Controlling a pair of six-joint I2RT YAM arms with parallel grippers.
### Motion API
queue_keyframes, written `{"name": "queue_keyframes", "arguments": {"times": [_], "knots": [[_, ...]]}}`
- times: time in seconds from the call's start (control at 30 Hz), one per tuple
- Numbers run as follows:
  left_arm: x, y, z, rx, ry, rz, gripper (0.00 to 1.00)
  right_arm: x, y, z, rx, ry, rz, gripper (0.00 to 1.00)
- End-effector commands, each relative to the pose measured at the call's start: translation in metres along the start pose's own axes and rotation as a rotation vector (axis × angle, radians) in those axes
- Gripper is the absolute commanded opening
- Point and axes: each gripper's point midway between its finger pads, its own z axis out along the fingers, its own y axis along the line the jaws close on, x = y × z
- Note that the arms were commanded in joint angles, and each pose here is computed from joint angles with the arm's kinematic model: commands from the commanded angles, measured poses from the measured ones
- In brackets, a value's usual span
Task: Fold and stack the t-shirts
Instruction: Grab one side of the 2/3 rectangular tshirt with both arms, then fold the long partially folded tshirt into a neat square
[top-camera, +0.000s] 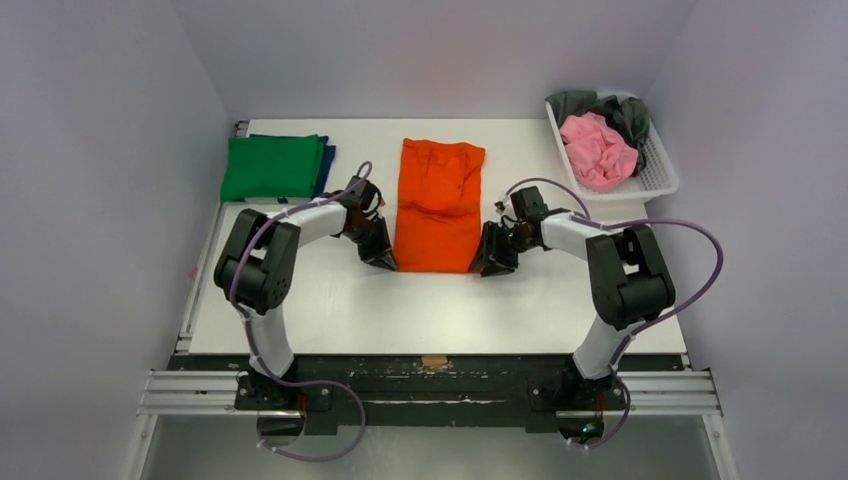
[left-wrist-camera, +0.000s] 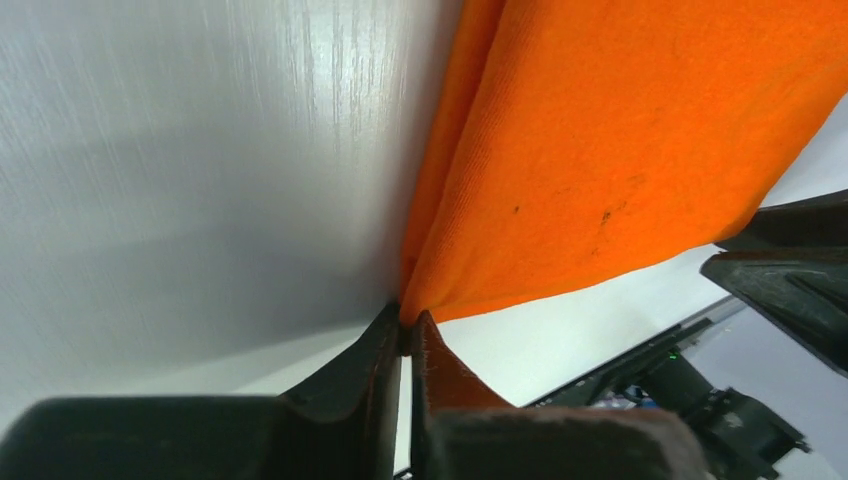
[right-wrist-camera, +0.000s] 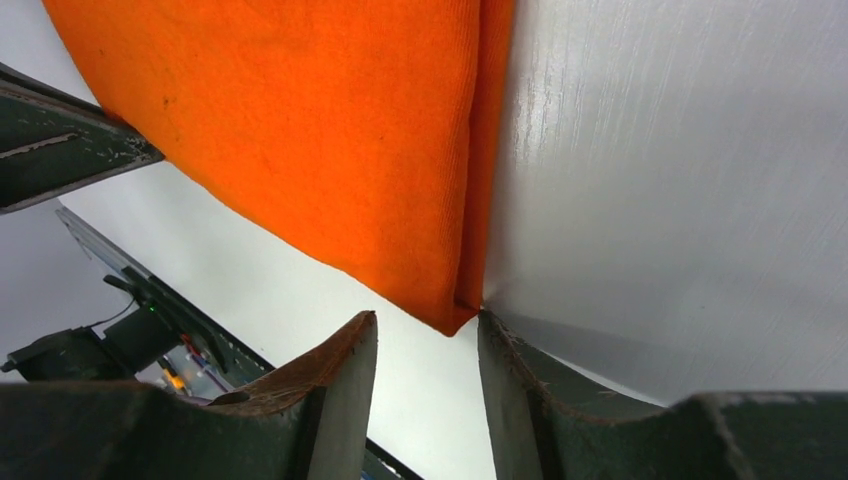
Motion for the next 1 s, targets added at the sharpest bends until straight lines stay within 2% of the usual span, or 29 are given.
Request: {"name": "queue_keyframes", "arguments": {"times": [0.0,0.17,0.27,0.37,0.47,0.63,0.77,0.97], "knots": [[-0.003,0.003,0.008,-0.018,-0.004,0.012,0.00,0.011,-0.013,0.010,0.034,0.043,0.008,0.40],[-0.003,0.002,0.006,-0.009,-0.013,0.025,0.00,0.009,-0.016,0.017,0.035,0.043,0.002,0.26],[-0.003,0.000,0.004,-0.004,-0.016,0.035,0.00,0.003,-0.017,0.018,0.044,0.027,-0.002,0.00],[0.002,-0.002,-0.001,0.003,-0.012,0.042,0.00,0.005,-0.014,0.010,0.044,0.019,-0.024,0.00],[0.017,0.002,-0.015,-0.013,-0.007,0.060,0.00,0.032,-0.013,-0.007,0.047,0.073,-0.059,0.00],[0.084,0.005,-0.056,-0.011,0.048,0.121,0.00,0.105,0.011,-0.043,-0.032,0.254,-0.104,0.00],[0.118,-0.021,-0.095,0.110,0.034,0.163,0.00,0.110,0.015,-0.079,0.055,0.213,-0.203,0.00],[0.111,-0.045,-0.148,0.175,-0.118,0.251,0.00,0.071,0.045,-0.111,0.037,0.015,-0.290,0.00]]}}
